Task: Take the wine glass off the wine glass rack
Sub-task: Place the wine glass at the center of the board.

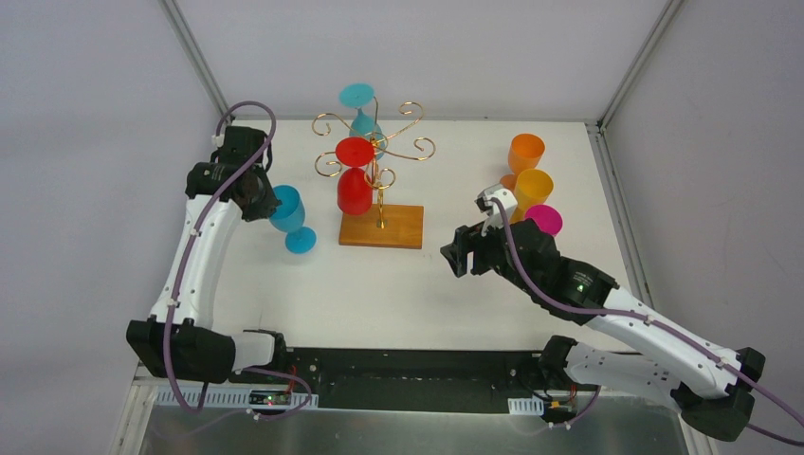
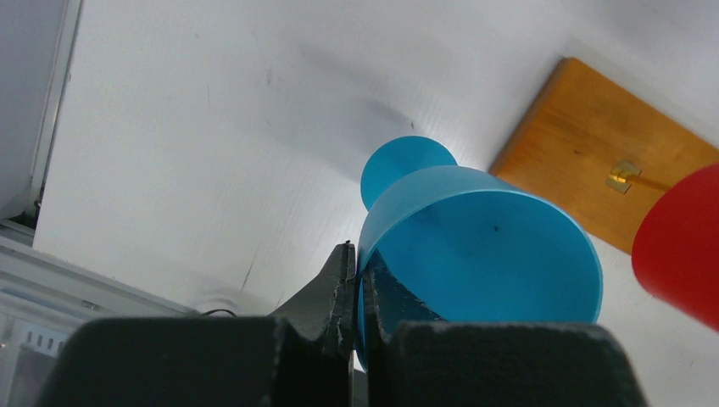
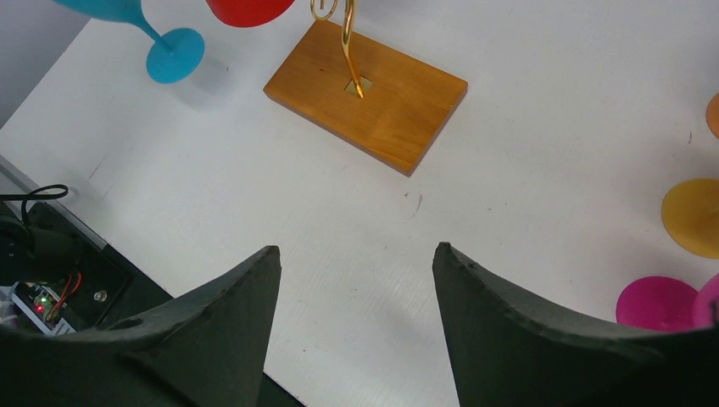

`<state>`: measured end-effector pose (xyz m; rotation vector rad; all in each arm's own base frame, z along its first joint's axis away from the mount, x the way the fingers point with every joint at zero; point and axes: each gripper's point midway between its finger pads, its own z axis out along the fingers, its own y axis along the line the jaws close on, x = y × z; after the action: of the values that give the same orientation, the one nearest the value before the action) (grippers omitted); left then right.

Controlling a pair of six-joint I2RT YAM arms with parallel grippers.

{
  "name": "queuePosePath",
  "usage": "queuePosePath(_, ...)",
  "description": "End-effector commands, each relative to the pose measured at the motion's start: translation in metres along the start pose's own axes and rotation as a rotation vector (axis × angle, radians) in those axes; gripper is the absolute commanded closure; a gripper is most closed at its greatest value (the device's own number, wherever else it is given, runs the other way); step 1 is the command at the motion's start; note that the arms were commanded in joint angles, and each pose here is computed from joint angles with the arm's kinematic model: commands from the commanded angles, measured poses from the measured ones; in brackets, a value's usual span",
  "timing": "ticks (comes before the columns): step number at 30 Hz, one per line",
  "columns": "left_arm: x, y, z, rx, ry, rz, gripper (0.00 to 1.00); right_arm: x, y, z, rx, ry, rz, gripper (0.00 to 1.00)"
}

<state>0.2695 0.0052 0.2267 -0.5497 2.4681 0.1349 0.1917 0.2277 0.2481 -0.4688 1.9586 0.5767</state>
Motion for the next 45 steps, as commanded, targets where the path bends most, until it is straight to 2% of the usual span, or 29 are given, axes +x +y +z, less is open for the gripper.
queuePosePath(1,-0.046,0.003,-0.001,-0.041,-0.09,-0.026,1.0,0.0,0.002,-0.004,-0.017,-0.009,0.047,0.31)
queuePosePath(8,-0.079,0.004,0.036,-0.132,-0.058,-0.031,1.0,0.009,-0.005,-0.009,0.012,0.023,0.057,0.29)
queuePosePath(15,-0.112,0.008,0.072,-0.181,-0.081,-0.075,1.0,0.017,-0.006,-0.021,-0.02,0.004,0.084,0.29)
queuePosePath(30,-0.162,-0.041,0.125,-0.056,-0.105,-0.145,1.0,0.026,-0.012,-0.03,-0.023,-0.011,0.113,0.29)
queuePosePath(38,-0.168,-0.04,0.155,-0.108,-0.103,-0.136,1.0,0.029,-0.009,-0.029,-0.035,-0.001,0.127,0.29)
queuePosePath(45,-0.164,-0.05,0.169,-0.073,-0.081,-0.136,1.0,0.032,-0.009,-0.027,-0.03,0.014,0.125,0.28)
